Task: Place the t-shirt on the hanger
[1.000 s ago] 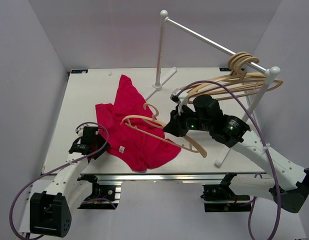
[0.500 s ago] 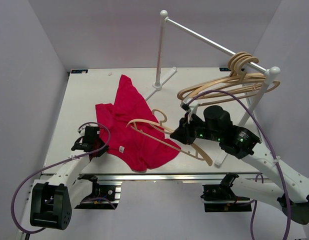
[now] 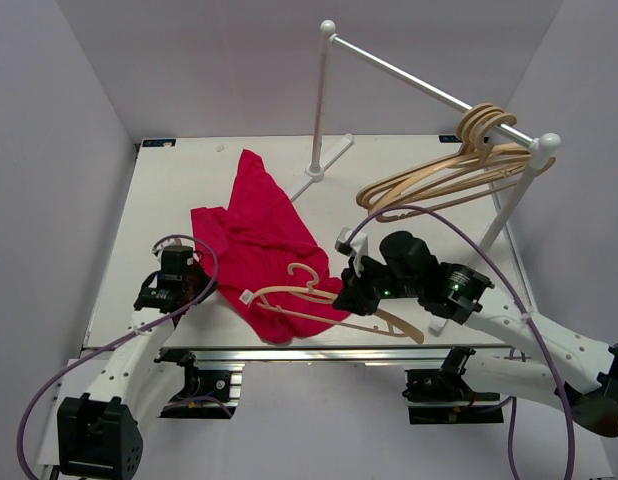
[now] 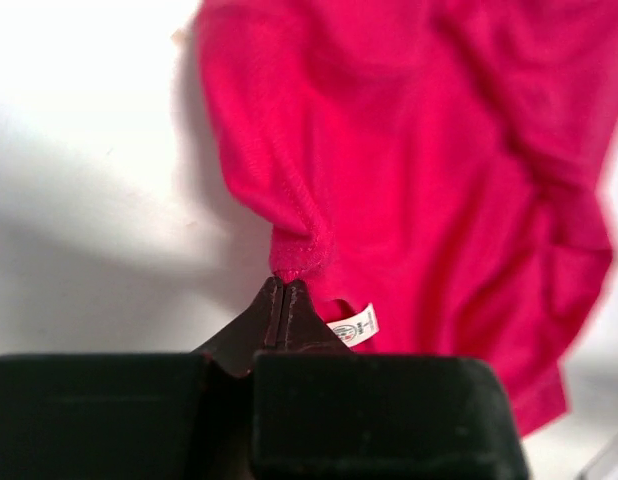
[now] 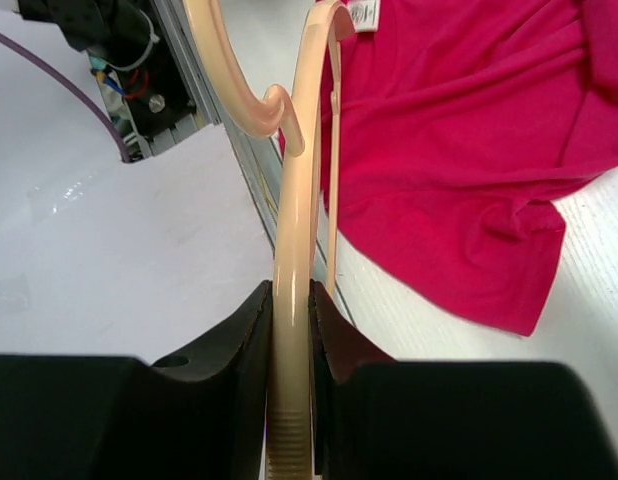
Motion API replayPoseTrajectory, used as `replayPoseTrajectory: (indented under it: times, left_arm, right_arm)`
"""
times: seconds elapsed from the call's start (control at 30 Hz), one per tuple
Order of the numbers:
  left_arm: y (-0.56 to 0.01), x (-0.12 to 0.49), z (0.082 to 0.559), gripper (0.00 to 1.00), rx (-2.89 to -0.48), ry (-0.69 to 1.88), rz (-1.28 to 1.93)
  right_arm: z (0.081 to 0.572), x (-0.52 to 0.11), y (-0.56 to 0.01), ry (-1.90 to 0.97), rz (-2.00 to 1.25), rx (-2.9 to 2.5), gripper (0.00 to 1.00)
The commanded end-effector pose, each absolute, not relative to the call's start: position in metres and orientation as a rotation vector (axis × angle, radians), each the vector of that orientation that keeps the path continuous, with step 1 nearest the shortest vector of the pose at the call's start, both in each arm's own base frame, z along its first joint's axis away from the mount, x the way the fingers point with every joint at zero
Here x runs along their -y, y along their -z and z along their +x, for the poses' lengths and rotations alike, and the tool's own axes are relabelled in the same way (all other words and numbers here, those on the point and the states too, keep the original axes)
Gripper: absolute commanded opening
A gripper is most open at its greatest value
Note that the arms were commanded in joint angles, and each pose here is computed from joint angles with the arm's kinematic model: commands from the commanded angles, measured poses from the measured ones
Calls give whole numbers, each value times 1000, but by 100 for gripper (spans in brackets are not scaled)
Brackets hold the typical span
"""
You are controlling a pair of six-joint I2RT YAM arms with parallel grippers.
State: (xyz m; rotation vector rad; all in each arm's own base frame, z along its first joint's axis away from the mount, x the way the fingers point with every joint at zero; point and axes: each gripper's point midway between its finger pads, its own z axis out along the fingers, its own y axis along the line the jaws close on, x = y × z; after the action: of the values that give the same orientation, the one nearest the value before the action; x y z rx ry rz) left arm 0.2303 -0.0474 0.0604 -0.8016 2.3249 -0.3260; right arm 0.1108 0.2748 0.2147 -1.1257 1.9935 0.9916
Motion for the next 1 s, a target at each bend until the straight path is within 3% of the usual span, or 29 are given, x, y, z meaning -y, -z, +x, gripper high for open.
replayPoseTrajectory:
  times: [0.0,0.63,0.97]
  left_arm:
    - [-96,54,245,0,-2247,398,-745]
    - [-114,58,248,0,-2234,429,-727]
    - [-131,60,252,0,-2193,461,-724]
  right_arm:
    - [123,-291,-220,-970,-1115,-1891,0]
    - [130,-336,-235,-889,-1042,-1564,0]
    - [140,-338,-199,-789,-988,-1629,0]
